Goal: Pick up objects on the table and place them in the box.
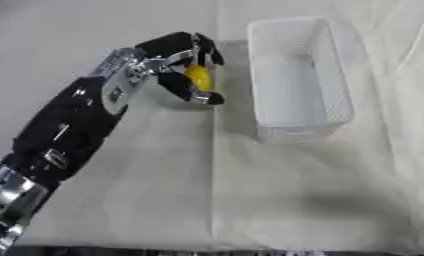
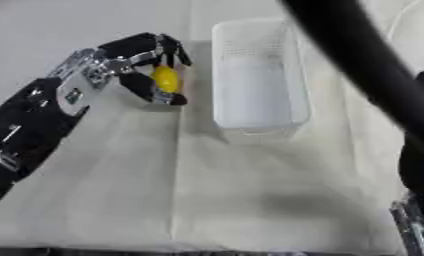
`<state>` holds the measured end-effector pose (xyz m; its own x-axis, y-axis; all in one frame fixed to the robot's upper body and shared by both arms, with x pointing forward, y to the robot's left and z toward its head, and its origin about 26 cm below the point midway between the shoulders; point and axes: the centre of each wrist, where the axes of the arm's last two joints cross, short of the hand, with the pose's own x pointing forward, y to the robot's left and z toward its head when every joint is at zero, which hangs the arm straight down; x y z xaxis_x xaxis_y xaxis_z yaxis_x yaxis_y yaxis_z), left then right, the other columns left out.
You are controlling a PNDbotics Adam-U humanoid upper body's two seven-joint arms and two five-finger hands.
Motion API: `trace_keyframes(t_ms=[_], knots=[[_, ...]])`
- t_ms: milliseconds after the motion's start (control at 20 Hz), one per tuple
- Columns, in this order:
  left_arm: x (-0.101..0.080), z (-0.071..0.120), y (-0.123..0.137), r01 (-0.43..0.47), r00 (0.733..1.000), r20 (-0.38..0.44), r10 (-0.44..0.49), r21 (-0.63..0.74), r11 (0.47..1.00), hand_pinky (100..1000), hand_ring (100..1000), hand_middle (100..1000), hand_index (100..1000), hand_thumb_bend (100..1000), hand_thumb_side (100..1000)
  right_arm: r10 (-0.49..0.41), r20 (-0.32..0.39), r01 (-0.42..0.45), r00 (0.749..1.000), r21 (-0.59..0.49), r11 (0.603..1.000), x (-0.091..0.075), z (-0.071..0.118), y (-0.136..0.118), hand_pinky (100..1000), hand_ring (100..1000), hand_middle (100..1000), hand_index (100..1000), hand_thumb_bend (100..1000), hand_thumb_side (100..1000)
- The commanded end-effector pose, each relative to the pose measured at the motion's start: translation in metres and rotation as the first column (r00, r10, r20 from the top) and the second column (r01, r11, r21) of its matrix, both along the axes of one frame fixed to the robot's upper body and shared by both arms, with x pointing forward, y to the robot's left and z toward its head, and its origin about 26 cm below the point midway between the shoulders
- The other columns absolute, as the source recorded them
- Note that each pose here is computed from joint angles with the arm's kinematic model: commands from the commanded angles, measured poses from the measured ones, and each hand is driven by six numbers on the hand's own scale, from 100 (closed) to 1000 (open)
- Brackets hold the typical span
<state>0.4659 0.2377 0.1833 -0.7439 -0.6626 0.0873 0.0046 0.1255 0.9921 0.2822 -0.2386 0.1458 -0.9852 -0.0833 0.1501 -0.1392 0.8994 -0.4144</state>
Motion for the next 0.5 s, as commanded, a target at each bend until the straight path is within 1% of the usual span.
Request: trace_keyframes(t_ms=[50, 500], knots=[[0.000, 0.017, 0.013, -0.028, 0.999, 0.036, 0.027, 0.022, 0.999, 393, 586, 663, 773, 543, 799, 0.002, 0.019, -0.002, 1.000, 0.001, 1.000, -0.001, 0.005, 0.000, 695, 810, 865, 826, 371, 1000], [0.001, 0.011, 0.027, -0.069, 0.998, 0.011, 0.069, 0.046, 0.997, 399, 587, 664, 774, 544, 793, 0.003, 0.019, -0.003, 1.000, 0.001, 1.000, -0.001, 0.005, 0.000, 696, 810, 865, 826, 374, 1000]])
